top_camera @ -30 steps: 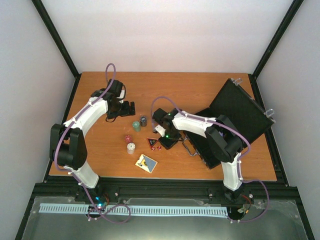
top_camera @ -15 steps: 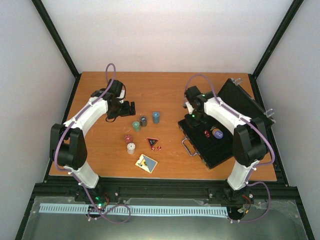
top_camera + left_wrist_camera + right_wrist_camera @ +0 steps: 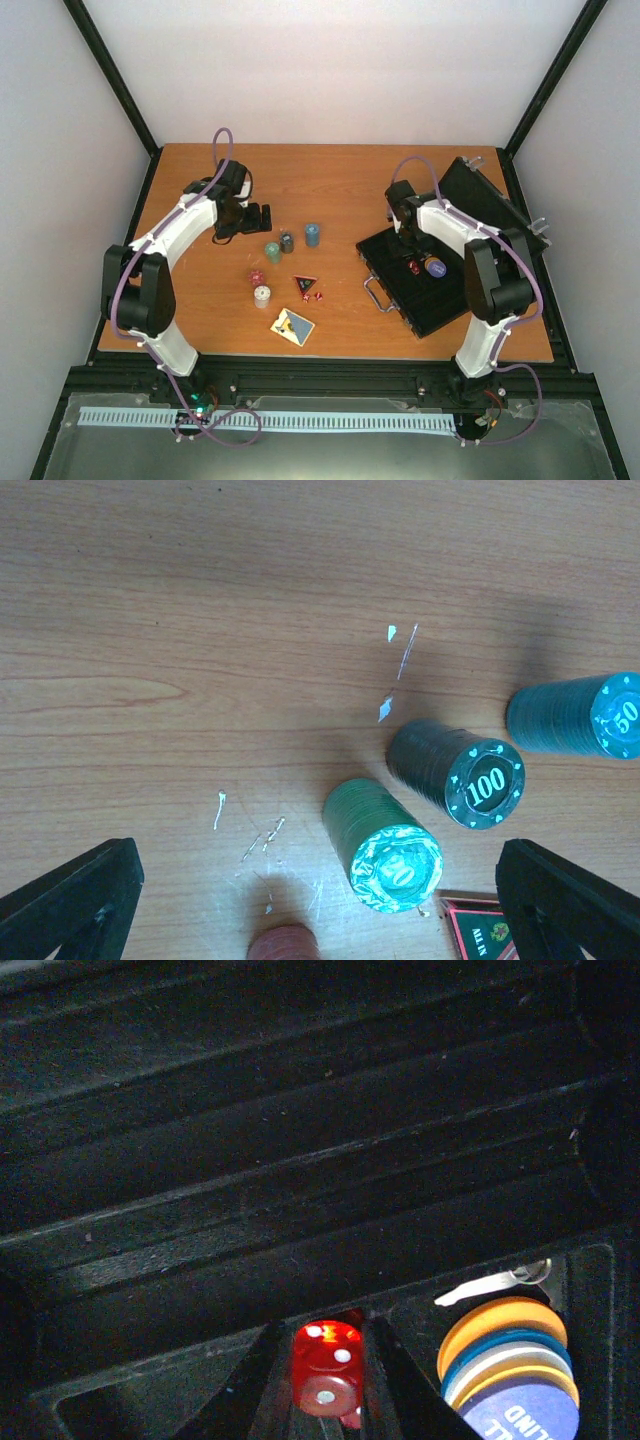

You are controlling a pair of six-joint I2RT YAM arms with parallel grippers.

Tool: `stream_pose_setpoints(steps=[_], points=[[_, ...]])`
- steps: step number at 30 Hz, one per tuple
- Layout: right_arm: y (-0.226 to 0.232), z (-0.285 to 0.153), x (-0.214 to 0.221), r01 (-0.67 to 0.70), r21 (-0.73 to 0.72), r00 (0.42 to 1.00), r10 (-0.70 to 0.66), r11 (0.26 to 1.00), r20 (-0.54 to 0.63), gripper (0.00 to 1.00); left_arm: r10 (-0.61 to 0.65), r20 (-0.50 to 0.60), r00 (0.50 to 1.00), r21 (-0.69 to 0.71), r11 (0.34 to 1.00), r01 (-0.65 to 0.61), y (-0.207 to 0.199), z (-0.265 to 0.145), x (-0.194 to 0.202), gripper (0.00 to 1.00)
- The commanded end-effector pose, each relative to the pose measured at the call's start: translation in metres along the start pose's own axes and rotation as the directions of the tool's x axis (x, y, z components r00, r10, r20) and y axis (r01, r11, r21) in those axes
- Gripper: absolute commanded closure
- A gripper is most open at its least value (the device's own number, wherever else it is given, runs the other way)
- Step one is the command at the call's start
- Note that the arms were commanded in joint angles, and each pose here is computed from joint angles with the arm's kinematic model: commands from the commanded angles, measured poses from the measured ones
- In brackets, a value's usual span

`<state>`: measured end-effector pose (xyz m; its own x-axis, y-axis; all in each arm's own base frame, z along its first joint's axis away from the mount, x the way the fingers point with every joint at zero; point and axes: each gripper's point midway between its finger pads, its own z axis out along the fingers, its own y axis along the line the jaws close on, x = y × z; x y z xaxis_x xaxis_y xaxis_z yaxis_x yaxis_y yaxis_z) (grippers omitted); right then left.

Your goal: Pack up texas hold em set

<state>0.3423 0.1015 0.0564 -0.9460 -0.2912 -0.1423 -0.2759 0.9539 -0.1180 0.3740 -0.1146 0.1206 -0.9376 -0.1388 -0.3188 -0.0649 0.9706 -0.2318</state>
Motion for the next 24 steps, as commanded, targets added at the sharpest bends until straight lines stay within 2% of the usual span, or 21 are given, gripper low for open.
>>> stream_pose_setpoints(steps=[1, 15, 24], points=[[-0.008, 0.015, 0.001, -0.020, 0.032, 1.000, 0.020, 0.999, -0.012, 0.95, 0.005, 0.006, 1.000, 0.008, 1.000, -0.005, -0.004, 0.003, -0.005, 0.00], [-0.017, 0.019, 0.029, -0.022, 0.058, 0.998, 0.025, 0.998, -0.056, 0.95, 0.004, -0.008, 1.000, 0.008, 1.000, -0.004, -0.005, 0.008, -0.008, 0.00], [-0.018, 0.010, 0.020, 0.001, 0.055, 0.999, 0.000, 0.998, -0.034, 0.94, 0.002, -0.013, 1.000, 0.009, 1.000, -0.002, -0.005, 0.011, -0.008, 0.00]])
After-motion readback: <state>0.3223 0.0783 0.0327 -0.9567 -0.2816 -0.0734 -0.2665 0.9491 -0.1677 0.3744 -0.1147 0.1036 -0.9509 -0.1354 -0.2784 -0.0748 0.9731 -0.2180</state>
